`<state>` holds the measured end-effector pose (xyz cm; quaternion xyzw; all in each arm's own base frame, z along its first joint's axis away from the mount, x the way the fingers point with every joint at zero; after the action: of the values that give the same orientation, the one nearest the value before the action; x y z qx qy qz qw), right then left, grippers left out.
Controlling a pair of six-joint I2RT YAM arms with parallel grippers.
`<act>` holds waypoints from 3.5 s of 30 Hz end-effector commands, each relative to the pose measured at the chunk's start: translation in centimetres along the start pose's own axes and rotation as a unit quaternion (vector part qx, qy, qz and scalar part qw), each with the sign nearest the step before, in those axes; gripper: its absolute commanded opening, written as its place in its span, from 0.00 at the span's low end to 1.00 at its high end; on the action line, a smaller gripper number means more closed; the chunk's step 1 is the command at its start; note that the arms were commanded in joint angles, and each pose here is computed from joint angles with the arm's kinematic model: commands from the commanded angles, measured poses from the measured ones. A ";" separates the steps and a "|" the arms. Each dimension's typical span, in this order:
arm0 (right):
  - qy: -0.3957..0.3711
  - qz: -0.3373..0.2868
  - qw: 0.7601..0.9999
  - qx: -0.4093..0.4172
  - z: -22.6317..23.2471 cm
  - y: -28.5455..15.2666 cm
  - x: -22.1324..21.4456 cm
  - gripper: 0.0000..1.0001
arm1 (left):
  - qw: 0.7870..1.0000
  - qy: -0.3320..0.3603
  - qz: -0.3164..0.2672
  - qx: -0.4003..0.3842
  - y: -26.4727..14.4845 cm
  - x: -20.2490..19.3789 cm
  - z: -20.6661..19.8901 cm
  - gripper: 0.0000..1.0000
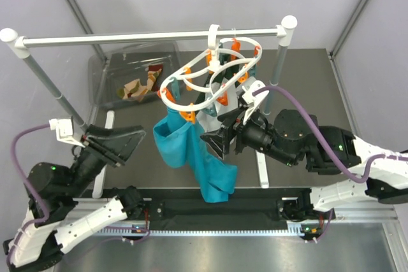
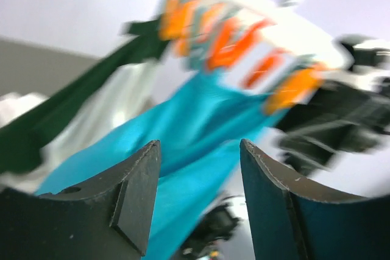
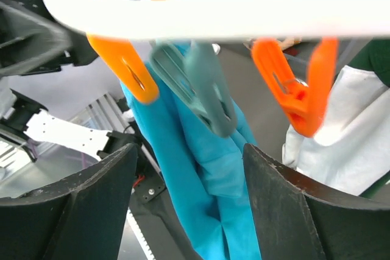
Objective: Clip the socks to the hanger
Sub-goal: Rotate the hanger at the clothesline, then open the clamp at the hanger.
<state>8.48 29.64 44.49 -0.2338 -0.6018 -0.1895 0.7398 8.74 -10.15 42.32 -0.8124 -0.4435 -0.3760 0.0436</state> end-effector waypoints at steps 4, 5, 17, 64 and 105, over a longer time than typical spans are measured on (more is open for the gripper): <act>0.012 -0.030 0.999 0.025 0.8 -0.5 3.2 0.64 | 0.973 -0.067 0.053 -0.214 -0.7 0.2 -8.3 0.57; 0.016 -0.029 0.999 0.036 1.2 -0.4 3.1 0.63 | 0.969 -0.066 0.081 -0.224 -0.1 -0.6 -8.9 0.56; -0.003 0.022 1.000 0.018 1.9 4.6 -5.7 0.67 | 0.983 -0.040 0.116 -0.140 1.4 -3.5 -5.2 0.53; 0.136 0.068 0.987 0.044 0.0 13.2 -11.4 0.72 | 0.953 -0.030 0.010 0.300 2.9 -11.8 16.6 0.67; 0.082 -0.075 0.989 0.098 2.9 -3.0 2.3 0.53 | 0.983 -0.070 0.091 -0.140 -0.6 -4.0 -3.4 0.55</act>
<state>4.01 28.86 45.04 -0.1010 -0.5677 -0.1623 0.8008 7.99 -13.16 36.73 -0.8719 -0.3763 -0.3108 0.0394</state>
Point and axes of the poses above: each gripper's point midway between its finger pads, its own y axis out along the fingers, its own z axis along the line the jaws close on, x = y × z, the point moved 3 cm from there along -y, back along the fingers, and after that the axes turned 3 degrees about -y, right-handed, at the moved point
